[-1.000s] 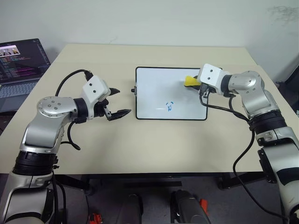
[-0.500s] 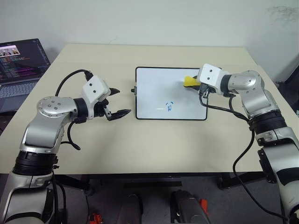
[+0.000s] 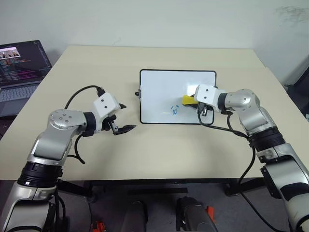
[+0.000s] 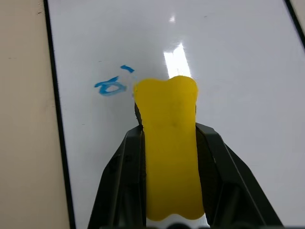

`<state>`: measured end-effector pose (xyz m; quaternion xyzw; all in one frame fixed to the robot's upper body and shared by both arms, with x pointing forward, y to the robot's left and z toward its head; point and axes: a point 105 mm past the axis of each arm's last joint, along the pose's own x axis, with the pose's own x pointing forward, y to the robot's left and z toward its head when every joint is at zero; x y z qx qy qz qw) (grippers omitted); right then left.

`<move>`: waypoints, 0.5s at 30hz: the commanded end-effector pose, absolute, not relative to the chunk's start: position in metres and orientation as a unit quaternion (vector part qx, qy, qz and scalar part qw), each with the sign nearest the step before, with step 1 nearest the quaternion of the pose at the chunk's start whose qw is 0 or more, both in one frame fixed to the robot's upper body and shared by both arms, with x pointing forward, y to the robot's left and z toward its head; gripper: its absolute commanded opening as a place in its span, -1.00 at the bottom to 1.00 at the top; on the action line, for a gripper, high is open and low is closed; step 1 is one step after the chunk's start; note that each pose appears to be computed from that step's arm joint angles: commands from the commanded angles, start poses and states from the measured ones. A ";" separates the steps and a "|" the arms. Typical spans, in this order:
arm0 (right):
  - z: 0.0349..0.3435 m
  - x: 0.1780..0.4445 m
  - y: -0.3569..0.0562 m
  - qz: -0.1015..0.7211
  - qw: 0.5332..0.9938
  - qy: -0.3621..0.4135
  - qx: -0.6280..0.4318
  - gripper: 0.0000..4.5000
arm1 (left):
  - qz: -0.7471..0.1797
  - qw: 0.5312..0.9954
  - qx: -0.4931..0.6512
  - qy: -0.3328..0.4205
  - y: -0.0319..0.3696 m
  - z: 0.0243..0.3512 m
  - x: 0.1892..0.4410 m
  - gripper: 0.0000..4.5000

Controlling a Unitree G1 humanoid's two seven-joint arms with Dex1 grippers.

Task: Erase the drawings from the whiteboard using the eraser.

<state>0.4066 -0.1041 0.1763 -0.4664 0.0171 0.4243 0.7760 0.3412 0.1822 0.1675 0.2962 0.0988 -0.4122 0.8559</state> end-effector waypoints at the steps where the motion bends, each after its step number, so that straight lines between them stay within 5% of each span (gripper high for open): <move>1: 0.180 0.404 -0.098 0.418 0.773 0.000 -0.477 -0.54 | -0.415 0.857 0.295 0.079 0.176 0.173 0.340 1.00; 15: 0.146 0.412 -0.094 0.374 0.764 0.036 -0.524 -0.54 | -0.434 0.857 0.269 0.070 0.157 0.164 0.343 1.00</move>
